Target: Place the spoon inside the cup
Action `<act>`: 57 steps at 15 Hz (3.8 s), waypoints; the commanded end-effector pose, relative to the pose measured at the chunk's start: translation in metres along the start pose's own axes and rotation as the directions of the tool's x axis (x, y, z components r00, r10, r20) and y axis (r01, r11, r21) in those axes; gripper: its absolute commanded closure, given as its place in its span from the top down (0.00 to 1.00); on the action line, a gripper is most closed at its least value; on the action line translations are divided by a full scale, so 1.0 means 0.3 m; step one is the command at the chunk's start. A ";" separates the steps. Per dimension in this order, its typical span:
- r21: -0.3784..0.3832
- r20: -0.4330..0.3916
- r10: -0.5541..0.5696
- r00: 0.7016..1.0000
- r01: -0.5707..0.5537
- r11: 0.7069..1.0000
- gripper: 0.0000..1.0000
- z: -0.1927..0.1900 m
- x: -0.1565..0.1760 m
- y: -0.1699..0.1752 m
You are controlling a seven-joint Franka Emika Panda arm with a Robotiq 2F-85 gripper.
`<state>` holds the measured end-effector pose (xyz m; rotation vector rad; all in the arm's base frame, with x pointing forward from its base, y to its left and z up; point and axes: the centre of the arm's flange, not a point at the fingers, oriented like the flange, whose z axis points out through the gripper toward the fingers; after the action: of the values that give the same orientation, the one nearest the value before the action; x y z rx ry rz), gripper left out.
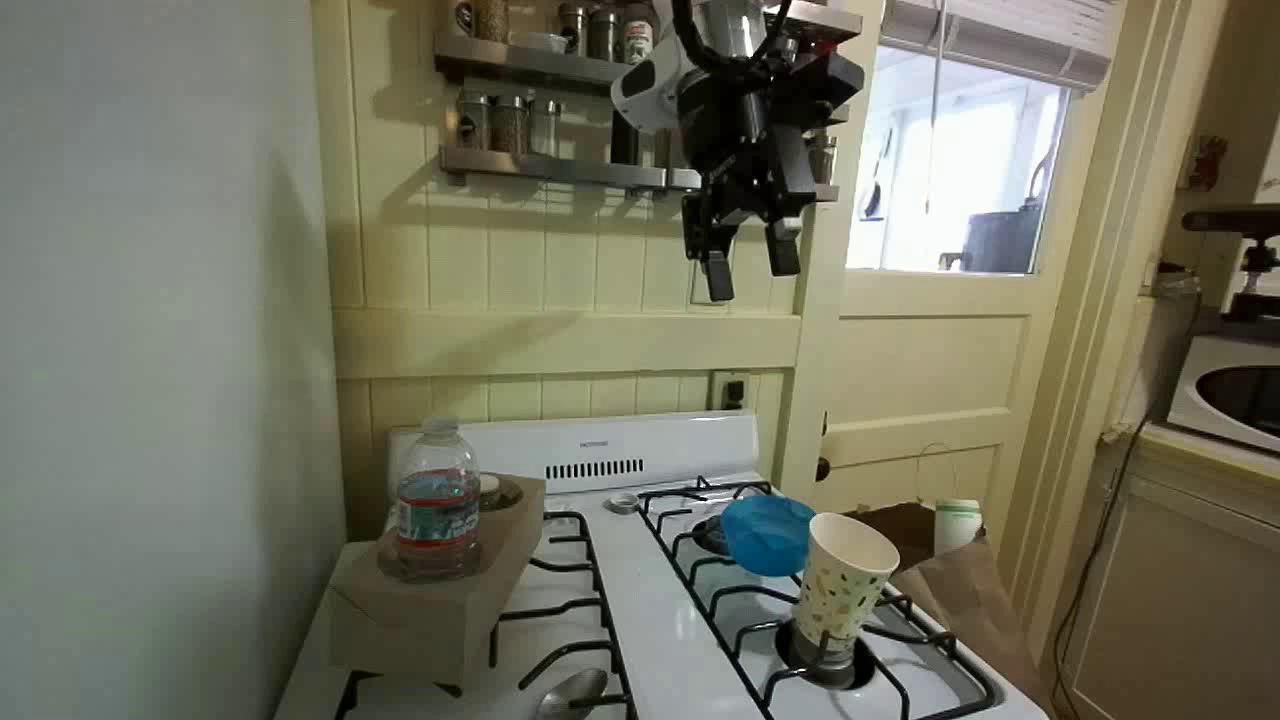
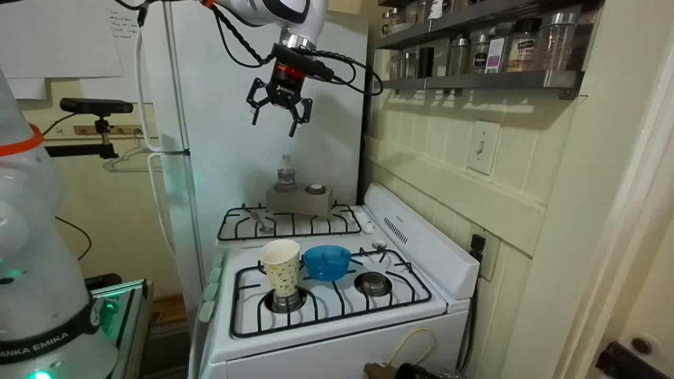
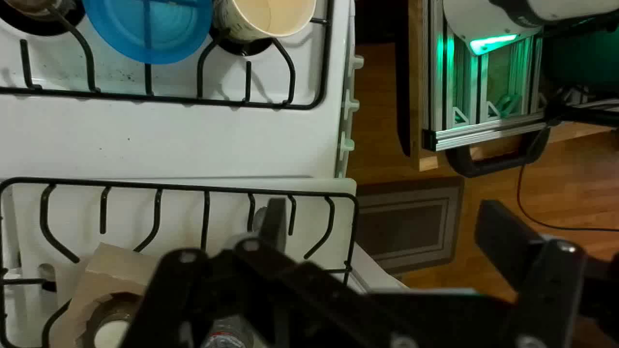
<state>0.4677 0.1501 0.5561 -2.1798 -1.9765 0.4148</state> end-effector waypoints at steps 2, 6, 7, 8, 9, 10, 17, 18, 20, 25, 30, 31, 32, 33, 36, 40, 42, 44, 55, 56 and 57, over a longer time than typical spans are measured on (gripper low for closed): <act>0.000 0.000 0.000 1.000 0.000 1.000 1.00 0.000 0.000 0.000; 0.000 0.000 0.000 1.000 0.000 1.000 1.00 0.000 0.000 0.000; 0.000 0.000 0.000 1.000 0.000 1.000 1.00 0.000 0.000 0.000; 0.000 0.000 0.000 1.000 0.000 1.000 1.00 0.000 0.000 0.000; 0.000 0.000 0.000 1.000 0.000 1.000 1.00 0.000 0.000 0.000; 0.000 0.000 0.000 1.000 0.000 1.000 1.00 0.000 0.000 0.000; 0.000 0.000 0.000 1.000 0.000 1.000 1.00 0.000 0.000 0.000; 0.000 0.000 0.000 1.000 0.000 1.000 1.00 0.000 0.000 0.000; 0.000 0.000 0.000 1.000 0.000 1.000 1.00 0.000 0.000 0.000; 0.000 0.000 0.000 1.000 0.000 1.000 1.00 0.000 0.000 0.000; 0.000 0.000 0.000 1.000 0.000 1.000 1.00 0.000 0.000 0.000; 0.000 0.000 0.000 1.000 0.000 1.000 1.00 0.000 0.000 0.000; 0.000 0.000 0.000 1.000 0.000 1.000 1.00 0.000 0.000 0.000; 0.000 0.000 0.000 1.000 0.000 1.000 1.00 0.000 0.000 0.000; 0.064 -0.111 0.160 0.981 -0.154 0.986 1.00 0.050 -0.011 -0.024; 0.188 -0.196 0.320 0.927 -0.285 0.940 1.00 0.188 0.011 -0.050; 0.224 -0.213 0.417 0.884 -0.372 0.901 1.00 0.257 -0.002 -0.065; 0.253 -0.218 0.506 0.835 -0.452 0.855 1.00 0.324 0.002 -0.090; 0.336 -0.045 0.751 0.659 -0.698 0.633 1.00 0.630 0.042 -0.125; 0.337 -0.044 0.754 0.655 -0.701 0.629 1.00 0.630 0.042 -0.125; 0.337 -0.044 0.756 0.653 -0.703 0.627 1.00 0.628 0.040 -0.125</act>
<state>0.3737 0.1548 0.3880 -2.6045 -0.7583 0.5347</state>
